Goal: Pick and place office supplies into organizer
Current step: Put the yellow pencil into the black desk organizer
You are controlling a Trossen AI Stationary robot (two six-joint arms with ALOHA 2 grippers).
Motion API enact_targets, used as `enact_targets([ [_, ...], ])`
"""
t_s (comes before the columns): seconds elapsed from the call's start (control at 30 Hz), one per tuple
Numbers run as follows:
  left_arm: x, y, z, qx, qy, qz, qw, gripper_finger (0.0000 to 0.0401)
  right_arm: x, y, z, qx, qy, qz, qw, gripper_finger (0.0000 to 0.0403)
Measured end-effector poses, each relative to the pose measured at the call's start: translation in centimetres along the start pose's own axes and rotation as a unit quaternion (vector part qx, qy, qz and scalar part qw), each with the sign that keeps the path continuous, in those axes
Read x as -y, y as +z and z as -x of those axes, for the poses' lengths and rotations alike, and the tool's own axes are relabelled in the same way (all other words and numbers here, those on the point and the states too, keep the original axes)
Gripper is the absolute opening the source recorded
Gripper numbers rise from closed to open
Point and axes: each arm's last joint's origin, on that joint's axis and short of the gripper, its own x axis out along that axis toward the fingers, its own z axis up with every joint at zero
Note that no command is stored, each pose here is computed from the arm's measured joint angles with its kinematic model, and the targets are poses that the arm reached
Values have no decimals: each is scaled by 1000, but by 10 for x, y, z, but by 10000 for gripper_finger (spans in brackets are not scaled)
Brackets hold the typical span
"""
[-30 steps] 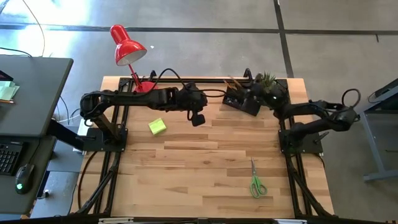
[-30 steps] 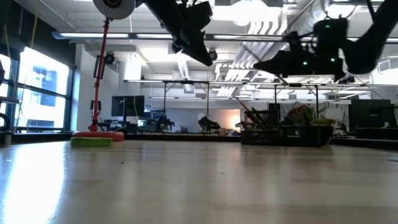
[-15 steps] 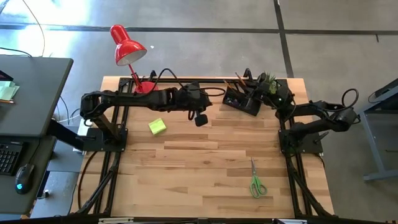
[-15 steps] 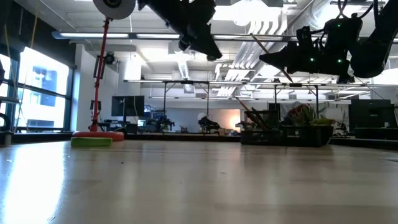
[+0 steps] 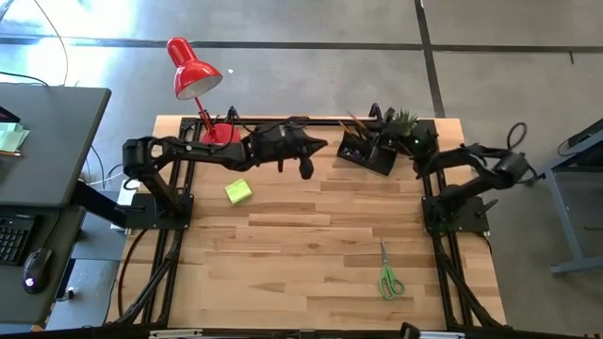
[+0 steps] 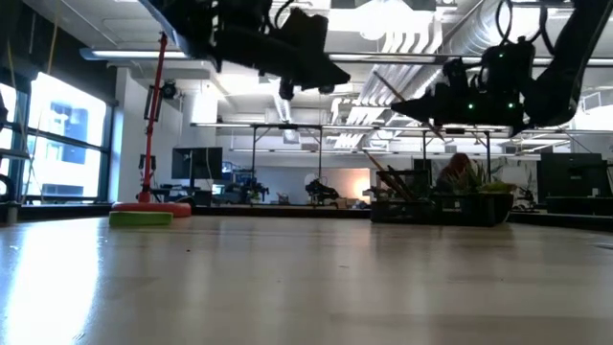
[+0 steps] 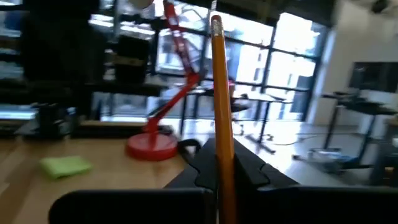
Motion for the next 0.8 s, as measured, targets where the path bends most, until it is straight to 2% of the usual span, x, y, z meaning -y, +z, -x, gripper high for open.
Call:
enact_targets([
  [0.17,-17,-10,1,15,-40,74,996,5,-12,-10,-18,-22,46,0,999,17],
  [0.3,-16,-15,2,10,-40,80,996,18,-28,-4,-31,-6,70,17,997,18],
  [0.47,-9,-8,3,42,-65,87,993,65,-42,3,-40,11,91,37,995,5],
  [0.6,-5,-8,2,49,-40,87,994,114,-47,4,-43,9,67,35,997,15],
  [0.8,2,-5,3,67,-13,82,994,180,-52,5,-45,9,64,33,997,17],
])
